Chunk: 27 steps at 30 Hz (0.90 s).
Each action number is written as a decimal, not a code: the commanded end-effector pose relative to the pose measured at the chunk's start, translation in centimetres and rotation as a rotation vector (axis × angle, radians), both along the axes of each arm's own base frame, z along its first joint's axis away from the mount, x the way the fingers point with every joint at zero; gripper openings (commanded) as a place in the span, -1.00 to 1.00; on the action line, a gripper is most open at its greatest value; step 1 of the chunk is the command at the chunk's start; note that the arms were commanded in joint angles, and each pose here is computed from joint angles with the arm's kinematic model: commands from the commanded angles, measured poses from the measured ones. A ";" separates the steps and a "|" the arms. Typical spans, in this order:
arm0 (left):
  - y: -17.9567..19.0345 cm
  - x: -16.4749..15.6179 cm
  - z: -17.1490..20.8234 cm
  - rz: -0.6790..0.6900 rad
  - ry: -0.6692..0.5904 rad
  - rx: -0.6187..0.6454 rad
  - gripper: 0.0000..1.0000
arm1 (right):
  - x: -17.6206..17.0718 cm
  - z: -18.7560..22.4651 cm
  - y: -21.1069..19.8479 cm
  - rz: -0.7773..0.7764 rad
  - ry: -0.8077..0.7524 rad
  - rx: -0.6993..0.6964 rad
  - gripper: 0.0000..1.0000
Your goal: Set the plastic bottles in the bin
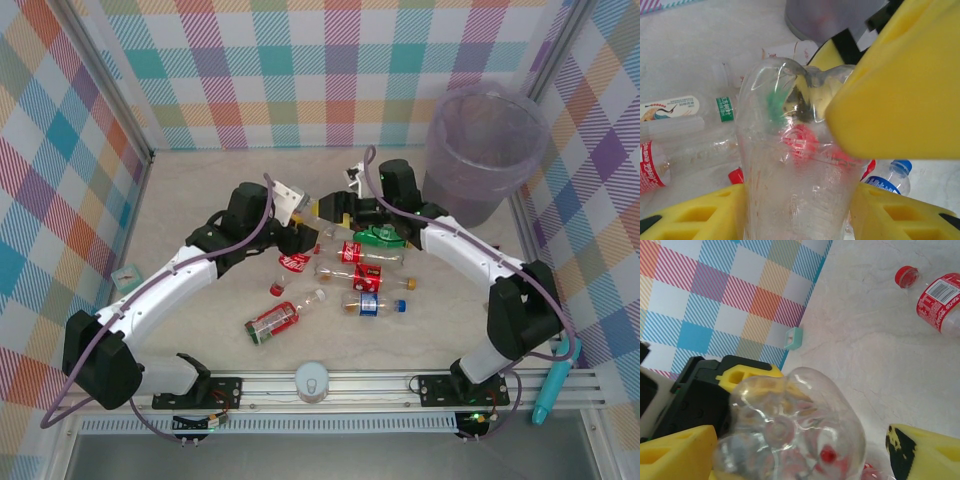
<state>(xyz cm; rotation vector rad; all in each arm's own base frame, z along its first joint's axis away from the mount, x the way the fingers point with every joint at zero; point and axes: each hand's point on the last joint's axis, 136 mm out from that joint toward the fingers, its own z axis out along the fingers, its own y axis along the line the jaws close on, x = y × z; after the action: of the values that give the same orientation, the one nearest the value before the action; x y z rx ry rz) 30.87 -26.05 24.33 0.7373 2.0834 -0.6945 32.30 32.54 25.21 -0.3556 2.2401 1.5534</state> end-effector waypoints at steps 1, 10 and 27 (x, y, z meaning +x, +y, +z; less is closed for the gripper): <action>-0.9 0.7 2.4 -0.001 -0.055 -0.048 0.06 | 0.3 1.0 1.0 0.036 -0.004 0.032 0.67; -0.8 1.2 3.1 0.032 -0.076 -0.068 0.21 | 0.8 0.8 0.7 0.008 -0.014 0.000 0.28; 8.6 -4.3 -3.0 0.378 0.139 0.234 0.92 | 7.3 18.9 -17.3 -0.578 -0.480 -0.229 0.09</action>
<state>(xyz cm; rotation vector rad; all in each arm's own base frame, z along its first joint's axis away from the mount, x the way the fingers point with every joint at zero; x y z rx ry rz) 28.31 -19.23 26.27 0.4487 2.1860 -0.4309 40.40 19.53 39.10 -0.1323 2.0044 1.0184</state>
